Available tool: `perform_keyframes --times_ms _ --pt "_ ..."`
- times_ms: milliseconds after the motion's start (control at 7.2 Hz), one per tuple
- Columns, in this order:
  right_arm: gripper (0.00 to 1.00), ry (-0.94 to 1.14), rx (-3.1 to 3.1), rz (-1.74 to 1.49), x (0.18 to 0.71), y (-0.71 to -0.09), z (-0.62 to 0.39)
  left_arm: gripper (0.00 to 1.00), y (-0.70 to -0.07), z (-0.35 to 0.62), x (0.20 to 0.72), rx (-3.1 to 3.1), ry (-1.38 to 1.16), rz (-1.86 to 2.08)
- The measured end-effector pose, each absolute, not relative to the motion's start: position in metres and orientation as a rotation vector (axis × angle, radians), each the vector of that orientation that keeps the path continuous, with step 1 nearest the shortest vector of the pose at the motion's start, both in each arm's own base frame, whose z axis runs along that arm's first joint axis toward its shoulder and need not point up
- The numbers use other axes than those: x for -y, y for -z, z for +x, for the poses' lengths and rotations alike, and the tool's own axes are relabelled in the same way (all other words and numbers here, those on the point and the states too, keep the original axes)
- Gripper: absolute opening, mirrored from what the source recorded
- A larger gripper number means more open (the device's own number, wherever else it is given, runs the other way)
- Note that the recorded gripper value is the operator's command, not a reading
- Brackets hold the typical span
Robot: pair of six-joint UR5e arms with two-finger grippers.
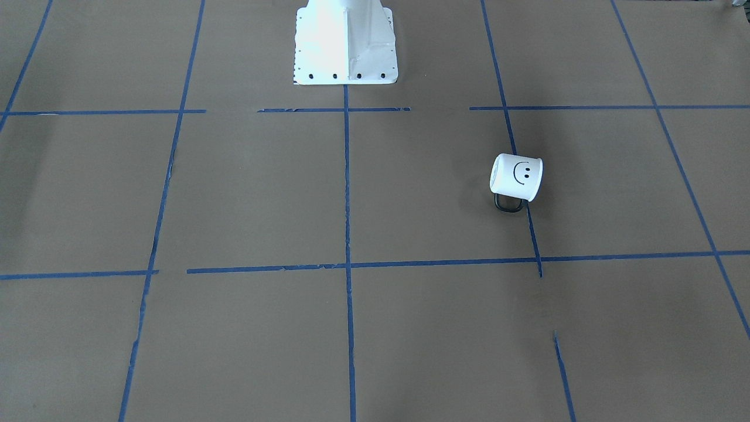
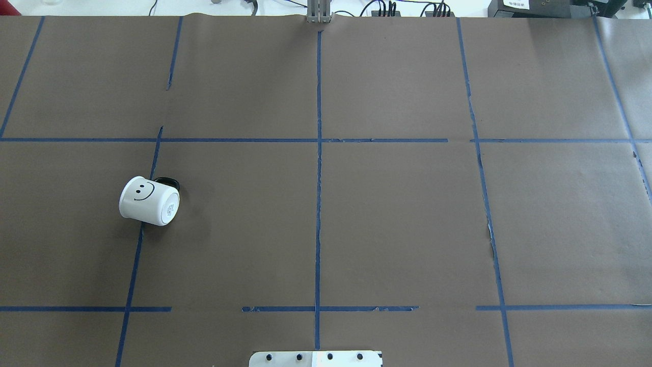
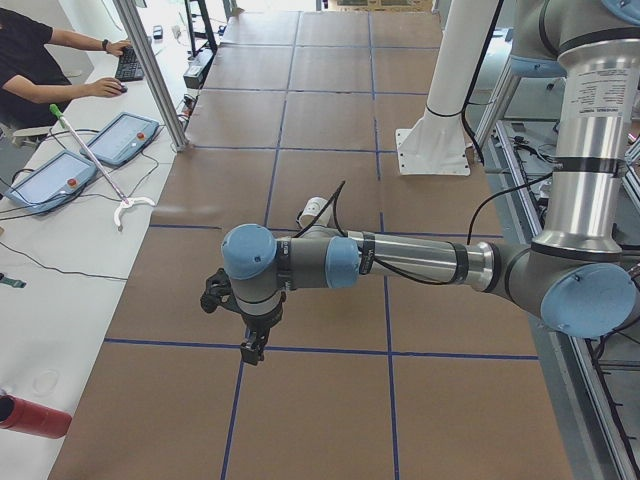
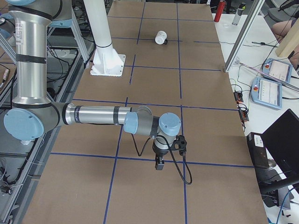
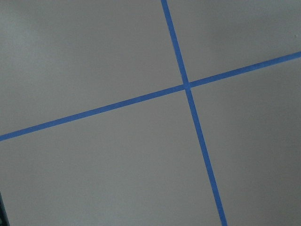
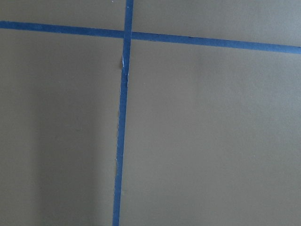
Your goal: Flip mug
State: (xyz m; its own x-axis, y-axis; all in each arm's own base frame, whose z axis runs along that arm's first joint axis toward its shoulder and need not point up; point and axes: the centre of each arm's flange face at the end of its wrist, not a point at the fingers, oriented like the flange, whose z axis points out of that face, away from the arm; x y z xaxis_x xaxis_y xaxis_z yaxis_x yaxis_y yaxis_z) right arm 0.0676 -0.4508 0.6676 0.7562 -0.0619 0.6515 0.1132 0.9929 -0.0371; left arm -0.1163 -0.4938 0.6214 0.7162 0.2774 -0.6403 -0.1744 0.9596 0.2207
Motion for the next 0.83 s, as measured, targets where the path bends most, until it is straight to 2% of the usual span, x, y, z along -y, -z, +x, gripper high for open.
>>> perform_keyframes --times_ms 833 --pt "1.0 0.096 0.707 -0.076 0.4507 -0.6677 0.0676 1.0 -0.6253 -0.1137 0.4961 -0.74 -0.252 0.154"
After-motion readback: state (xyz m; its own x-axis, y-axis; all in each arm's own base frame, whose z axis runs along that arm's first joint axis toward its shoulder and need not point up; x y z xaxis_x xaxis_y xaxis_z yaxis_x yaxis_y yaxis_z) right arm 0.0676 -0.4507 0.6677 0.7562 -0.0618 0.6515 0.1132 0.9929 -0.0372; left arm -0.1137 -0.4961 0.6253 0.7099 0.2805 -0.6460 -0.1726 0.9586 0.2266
